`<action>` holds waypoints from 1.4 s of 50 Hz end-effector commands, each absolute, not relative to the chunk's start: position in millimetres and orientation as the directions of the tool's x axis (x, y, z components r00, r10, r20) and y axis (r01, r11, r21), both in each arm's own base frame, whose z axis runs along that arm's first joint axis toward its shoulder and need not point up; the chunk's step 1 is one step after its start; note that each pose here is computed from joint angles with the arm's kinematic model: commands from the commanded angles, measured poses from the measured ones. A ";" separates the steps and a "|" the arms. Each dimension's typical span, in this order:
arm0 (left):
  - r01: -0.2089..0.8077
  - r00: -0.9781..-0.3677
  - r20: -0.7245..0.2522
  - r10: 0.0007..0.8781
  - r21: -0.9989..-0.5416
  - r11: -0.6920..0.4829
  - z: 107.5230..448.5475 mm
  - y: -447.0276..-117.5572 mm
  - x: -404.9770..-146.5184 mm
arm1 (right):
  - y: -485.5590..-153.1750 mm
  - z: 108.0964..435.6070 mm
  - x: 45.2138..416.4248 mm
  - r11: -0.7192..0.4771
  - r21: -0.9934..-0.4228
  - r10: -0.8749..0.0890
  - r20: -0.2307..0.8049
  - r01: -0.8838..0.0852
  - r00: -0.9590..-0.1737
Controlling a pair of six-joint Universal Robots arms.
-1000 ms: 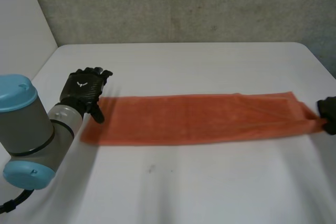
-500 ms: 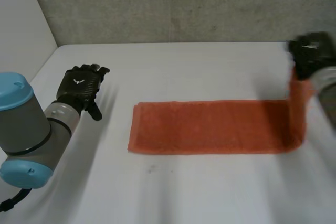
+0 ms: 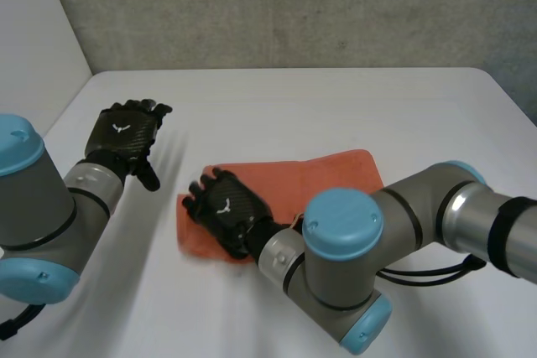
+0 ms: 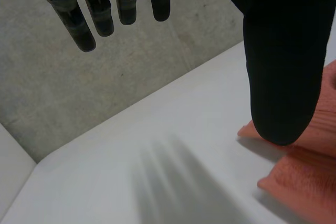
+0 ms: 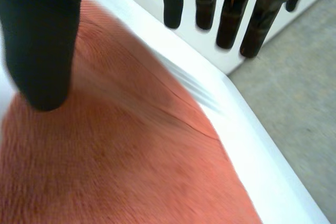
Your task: Fold the laundry
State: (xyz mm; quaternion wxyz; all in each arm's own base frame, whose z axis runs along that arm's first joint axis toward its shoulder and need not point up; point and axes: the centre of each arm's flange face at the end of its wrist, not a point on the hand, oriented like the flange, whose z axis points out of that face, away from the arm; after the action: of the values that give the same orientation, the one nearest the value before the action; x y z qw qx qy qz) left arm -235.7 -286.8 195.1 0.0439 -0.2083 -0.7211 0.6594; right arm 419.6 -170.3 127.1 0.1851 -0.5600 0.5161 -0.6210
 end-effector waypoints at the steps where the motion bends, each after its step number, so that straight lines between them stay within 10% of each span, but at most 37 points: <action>1: 0.183 -0.886 -0.155 0.436 -0.983 0.022 202.7 -268.2 -262.8 | -201.8 167.6 388.4 -0.338 -0.857 -0.735 0.499 -0.389 -0.459; 10: 0.140 -0.822 -0.110 0.559 -0.990 0.011 202.6 -237.3 -305.0 | -229.0 187.7 328.5 -0.140 -0.926 -0.689 0.345 -0.350 -0.637; 23: 0.233 -0.774 -0.126 0.621 -0.968 0.094 146.9 -232.9 -333.0 | -256.9 131.3 238.5 0.162 -0.886 -0.583 0.270 -0.435 -0.766; 45: 0.220 -0.836 -0.143 0.530 -0.972 0.084 172.9 -228.9 -305.5 | -290.2 133.4 227.4 0.081 -0.892 -0.518 0.343 -0.444 -0.783; 54: 0.203 -0.908 -0.147 0.393 -0.973 0.106 189.5 -239.0 -258.2 | -246.7 192.9 340.7 -0.268 -0.869 -0.599 0.489 -0.417 -0.635; 66: 0.176 -0.943 -0.132 0.307 -0.977 0.120 197.3 -249.4 -229.6 | -118.8 123.4 438.6 -0.403 -0.846 -0.845 0.491 -0.351 -0.214; 70: 0.176 -0.939 -0.131 0.317 -0.977 0.119 197.2 -248.2 -231.7 | -120.6 119.0 435.2 -0.408 -0.824 -0.831 0.513 -0.393 -0.214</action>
State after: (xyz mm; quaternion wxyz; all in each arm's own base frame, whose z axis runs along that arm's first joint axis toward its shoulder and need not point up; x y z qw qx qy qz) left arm -230.2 -249.1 197.4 0.0506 -0.1619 -0.7466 0.6433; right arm 434.2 -136.0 145.0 0.1936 -0.5611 0.5159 -0.6177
